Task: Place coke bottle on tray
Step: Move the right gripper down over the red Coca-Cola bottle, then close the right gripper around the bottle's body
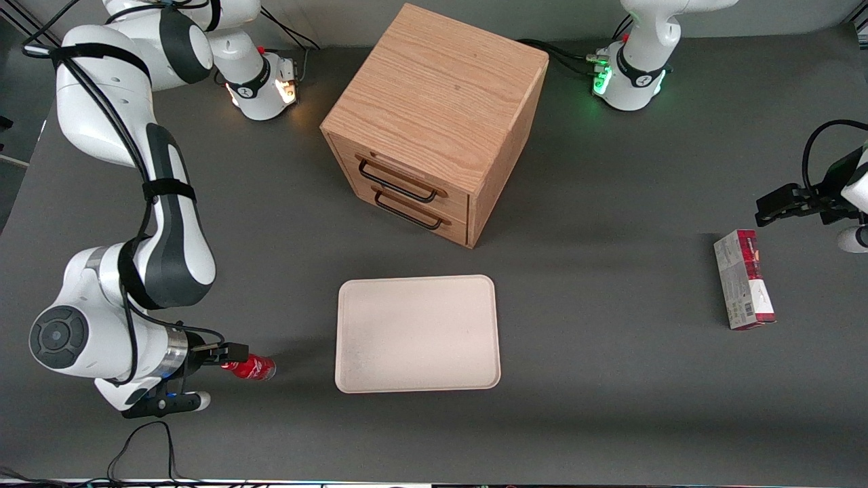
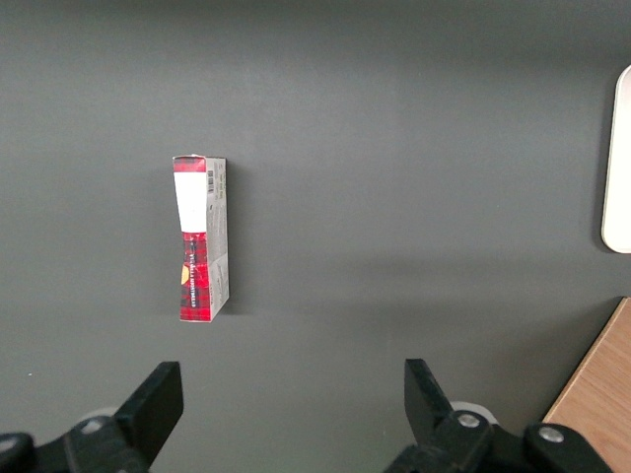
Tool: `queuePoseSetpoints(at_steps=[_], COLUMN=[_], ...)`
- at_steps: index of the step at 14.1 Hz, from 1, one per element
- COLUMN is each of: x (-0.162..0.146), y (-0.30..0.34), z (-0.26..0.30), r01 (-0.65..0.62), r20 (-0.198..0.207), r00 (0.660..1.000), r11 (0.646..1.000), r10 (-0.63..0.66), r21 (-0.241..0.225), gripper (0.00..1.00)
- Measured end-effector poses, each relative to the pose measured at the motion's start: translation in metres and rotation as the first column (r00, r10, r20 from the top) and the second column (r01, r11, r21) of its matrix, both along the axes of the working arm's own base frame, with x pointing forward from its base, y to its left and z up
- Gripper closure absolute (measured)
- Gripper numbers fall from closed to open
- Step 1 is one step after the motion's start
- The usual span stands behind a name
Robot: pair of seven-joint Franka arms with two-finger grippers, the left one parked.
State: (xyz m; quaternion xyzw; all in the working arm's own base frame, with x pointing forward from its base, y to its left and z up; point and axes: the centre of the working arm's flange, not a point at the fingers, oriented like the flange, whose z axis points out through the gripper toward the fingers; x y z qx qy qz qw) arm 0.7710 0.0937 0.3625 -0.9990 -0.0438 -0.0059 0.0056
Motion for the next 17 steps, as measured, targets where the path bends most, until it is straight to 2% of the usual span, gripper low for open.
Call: queuePoseSetpoints(at_steps=[9,12,13,17], x=[0.005,0.005,0.005,0.0], y=[0.001,0.0,0.001,0.004], z=[-0.023,-0.025,-0.026,-0.032], r01=[-0.001,-0.008,-0.012,-0.025], r20=[0.009,0.01,0.006,-0.034], r00=[1.0,1.0,1.0,0.999], r11=[1.0,1.0,0.999,0.998], r10=[0.001,0.008,0.012,0.023], r21=[-0.002,-0.023,-0.031,-0.058], gripper=[0.0,0.01,0.04,0.55])
